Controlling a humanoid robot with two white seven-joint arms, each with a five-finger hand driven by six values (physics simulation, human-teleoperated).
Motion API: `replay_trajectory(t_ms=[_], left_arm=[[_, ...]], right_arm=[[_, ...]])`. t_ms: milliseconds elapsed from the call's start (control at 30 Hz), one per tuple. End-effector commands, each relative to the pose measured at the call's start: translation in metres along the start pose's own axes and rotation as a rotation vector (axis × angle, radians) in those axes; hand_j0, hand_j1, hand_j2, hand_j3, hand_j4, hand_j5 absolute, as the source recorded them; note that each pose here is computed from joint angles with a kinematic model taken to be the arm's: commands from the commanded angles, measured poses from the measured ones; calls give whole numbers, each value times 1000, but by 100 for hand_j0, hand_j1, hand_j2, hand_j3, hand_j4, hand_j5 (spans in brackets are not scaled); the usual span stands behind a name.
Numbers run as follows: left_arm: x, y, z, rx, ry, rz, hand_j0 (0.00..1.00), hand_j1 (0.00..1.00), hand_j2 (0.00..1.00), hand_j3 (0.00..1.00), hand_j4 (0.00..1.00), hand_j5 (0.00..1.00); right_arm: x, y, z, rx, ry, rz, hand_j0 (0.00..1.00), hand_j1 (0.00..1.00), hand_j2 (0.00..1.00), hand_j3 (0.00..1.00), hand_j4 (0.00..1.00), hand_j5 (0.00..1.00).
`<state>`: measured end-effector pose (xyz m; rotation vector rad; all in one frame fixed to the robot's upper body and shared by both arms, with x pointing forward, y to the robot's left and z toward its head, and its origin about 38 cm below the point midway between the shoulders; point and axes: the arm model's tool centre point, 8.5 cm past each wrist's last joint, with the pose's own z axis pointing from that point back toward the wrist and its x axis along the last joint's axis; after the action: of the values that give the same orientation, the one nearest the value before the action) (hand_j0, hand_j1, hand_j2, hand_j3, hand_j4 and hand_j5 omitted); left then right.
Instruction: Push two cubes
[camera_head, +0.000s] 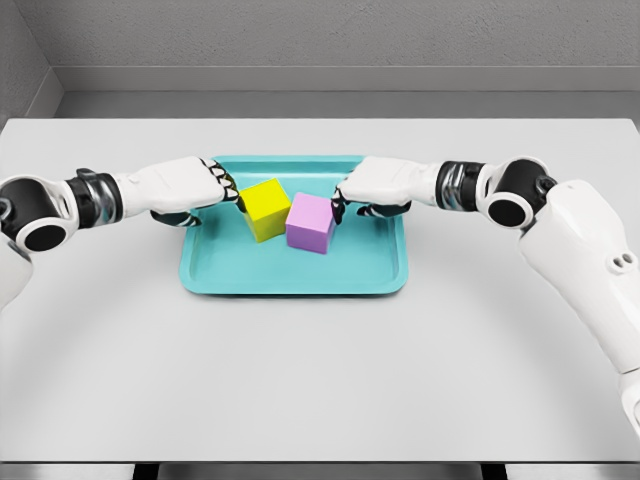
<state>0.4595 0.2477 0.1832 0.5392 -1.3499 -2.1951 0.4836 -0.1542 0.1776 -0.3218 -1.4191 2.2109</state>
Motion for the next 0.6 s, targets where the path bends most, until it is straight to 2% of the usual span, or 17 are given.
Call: replay_trajectory(t_ms=[0, 33, 167, 300, 500, 567], left_arm=[[6, -3, -3, -21, -26, -32, 80, 80, 80, 80, 80, 80], [8, -3, -3, -20, -30, -35, 80, 80, 80, 80, 80, 80], [13, -1, -3, -11, -43, -44, 80, 80, 80, 80, 80, 80], [13, -1, -2, -11, -42, -44, 80, 80, 80, 80, 80, 80], [6, -5, 7, -27, -23, -44, 80, 80, 80, 80, 80, 80], [3, -7, 12, -35, -17, -42, 80, 80, 80, 80, 80, 80]], right_arm=[[8, 4, -2, 32, -35, 50, 55, 55, 55, 55, 55, 55], [8, 7, -2, 37, -36, 46, 55, 55, 55, 55, 55, 55], [26, 3, 1, 30, -74, 102, 55, 55, 55, 55, 55, 55], [32, 7, -4, 44, -90, 107, 55, 55, 55, 55, 55, 55], [42, 2, -4, 32, -114, 133, 55, 55, 55, 55, 55, 55], [37, 7, 2, 45, -102, 131, 55, 55, 55, 55, 55, 55]])
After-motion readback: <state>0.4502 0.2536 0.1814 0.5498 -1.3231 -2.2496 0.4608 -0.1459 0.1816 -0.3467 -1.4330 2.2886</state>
